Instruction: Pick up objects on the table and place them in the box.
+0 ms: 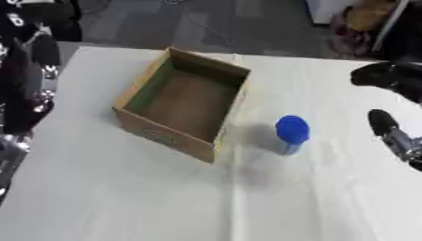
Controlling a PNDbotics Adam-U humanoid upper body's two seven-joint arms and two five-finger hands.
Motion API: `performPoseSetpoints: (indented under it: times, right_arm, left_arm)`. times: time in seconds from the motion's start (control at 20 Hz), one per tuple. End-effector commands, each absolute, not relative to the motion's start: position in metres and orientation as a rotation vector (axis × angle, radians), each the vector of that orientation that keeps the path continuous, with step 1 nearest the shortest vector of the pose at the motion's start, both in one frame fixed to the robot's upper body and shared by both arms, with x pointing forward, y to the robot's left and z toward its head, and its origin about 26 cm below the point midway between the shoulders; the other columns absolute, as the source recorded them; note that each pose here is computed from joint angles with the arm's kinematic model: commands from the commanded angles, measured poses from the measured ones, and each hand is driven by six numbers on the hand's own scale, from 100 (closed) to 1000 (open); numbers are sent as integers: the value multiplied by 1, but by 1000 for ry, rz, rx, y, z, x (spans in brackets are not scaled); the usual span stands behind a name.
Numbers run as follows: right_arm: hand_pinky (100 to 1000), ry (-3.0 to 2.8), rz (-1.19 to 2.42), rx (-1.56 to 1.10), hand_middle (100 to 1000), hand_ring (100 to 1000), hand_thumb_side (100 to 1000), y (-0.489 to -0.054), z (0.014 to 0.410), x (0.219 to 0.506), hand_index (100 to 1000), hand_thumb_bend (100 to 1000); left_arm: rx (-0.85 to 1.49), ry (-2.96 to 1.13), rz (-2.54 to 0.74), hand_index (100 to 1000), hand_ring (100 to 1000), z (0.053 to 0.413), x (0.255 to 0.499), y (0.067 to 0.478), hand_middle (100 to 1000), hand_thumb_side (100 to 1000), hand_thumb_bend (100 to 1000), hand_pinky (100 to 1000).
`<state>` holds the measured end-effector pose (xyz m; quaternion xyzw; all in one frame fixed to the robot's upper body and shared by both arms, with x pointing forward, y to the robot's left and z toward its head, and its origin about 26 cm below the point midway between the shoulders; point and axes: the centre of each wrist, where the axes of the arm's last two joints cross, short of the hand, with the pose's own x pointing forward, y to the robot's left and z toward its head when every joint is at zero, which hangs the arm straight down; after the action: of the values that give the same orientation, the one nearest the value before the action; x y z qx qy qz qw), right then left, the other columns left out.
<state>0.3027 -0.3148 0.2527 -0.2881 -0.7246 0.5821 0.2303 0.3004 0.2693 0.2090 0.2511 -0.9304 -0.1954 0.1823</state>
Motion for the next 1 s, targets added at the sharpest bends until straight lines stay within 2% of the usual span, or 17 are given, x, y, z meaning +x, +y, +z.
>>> performPoseSetpoints:
  times: [0.05,0.7,1.0]
  right_arm:
    - [733,-1980,1596,-796,844,819,1000,-321,260,310,925,100]
    - [783,-1972,1655,-822,888,842,1000,-306,246,330,919,100]
    - [786,-1960,1588,-878,886,841,1000,-303,242,358,917,100]
  left_arm:
    - [717,-2662,-565,763,699,220,299,270,900,760,103,666]
    - [698,-2678,-564,763,699,223,300,267,900,759,103,666]
    - [678,-2692,-561,763,699,225,301,264,900,760,103,666]
